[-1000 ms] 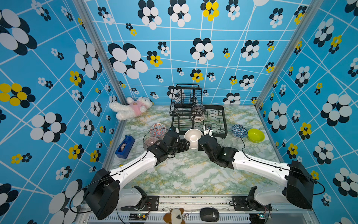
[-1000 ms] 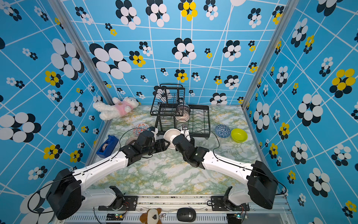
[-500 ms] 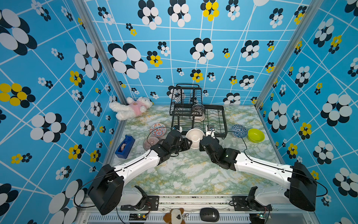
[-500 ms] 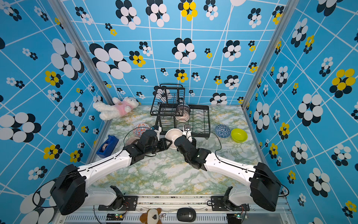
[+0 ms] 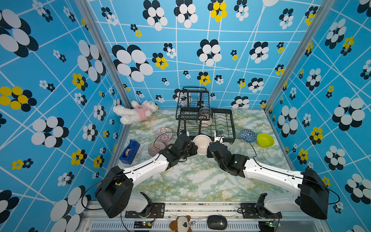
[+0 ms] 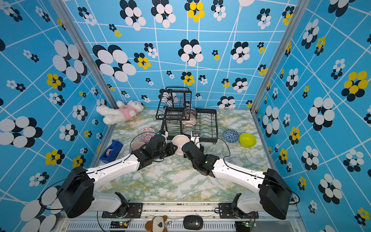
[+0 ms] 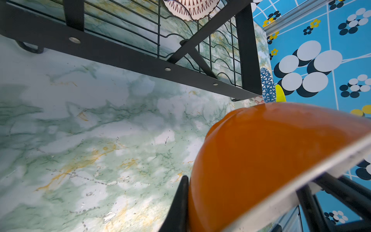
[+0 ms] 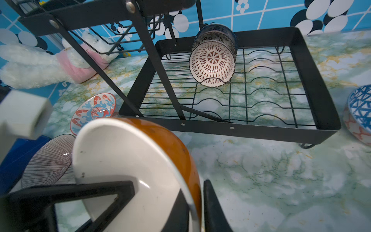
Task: Load bowls into a dish rack
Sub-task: Pick up the bowl from the center of the table.
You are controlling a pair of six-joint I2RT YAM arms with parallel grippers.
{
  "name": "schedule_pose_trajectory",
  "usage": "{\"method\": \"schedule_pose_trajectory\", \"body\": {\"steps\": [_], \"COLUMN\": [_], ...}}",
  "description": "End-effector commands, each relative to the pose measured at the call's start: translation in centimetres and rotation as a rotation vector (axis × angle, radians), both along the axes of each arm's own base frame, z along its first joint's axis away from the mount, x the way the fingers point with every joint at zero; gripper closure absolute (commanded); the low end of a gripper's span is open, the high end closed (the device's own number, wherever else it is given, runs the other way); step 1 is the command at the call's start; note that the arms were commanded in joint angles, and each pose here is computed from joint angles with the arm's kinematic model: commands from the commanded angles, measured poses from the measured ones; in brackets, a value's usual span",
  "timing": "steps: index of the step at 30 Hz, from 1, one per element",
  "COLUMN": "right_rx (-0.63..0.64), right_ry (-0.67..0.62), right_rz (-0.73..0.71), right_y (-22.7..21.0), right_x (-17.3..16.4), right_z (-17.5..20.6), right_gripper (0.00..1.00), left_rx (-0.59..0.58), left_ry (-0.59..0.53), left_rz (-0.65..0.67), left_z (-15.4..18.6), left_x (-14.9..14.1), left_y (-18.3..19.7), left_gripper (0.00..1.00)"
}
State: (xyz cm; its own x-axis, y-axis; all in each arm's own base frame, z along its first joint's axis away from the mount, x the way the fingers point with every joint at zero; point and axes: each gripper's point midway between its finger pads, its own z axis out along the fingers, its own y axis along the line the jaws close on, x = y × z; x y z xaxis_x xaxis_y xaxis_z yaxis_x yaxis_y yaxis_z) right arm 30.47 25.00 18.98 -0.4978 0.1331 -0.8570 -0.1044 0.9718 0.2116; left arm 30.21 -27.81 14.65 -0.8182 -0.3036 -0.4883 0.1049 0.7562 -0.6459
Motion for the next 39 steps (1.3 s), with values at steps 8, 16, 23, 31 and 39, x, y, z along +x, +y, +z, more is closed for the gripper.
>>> {"method": "schedule_pose_trajectory", "body": {"steps": [8,16,23,31,39], "right_rx": [0.353,0.733,1.057,1.34,1.405], "right_ry": [0.038,0.088,0.094,0.171,0.18], "right_rz": [-0.089,-0.2,-0.351,-0.432,-0.454], "right_y": [-2.7,-5.3,-7.1,-6.2,-5.4], "right_x": [0.1,0.7,0.8,1.3,2.0], "right_z": [3.7,5.6,6.5,5.5,5.1], "right_gripper": [0.44,0.01,0.01,0.0,0.01], "left_rx": [0.067,0.165,0.232,0.269,0.283], "left_ry": [-0.126,-0.325,-0.464,-0.532,-0.565], "left_rz": [0.135,0.262,0.261,0.212,0.175], "left_z": [1.0,2.1,3.0,2.8,2.7], "left_x": [1.1,1.6,2.1,2.8,2.8], "left_y": [0.7,1.2,-1.3,-4.9,-6.5], "left_gripper": [1.0,1.0,1.0,1.0,1.0]}}
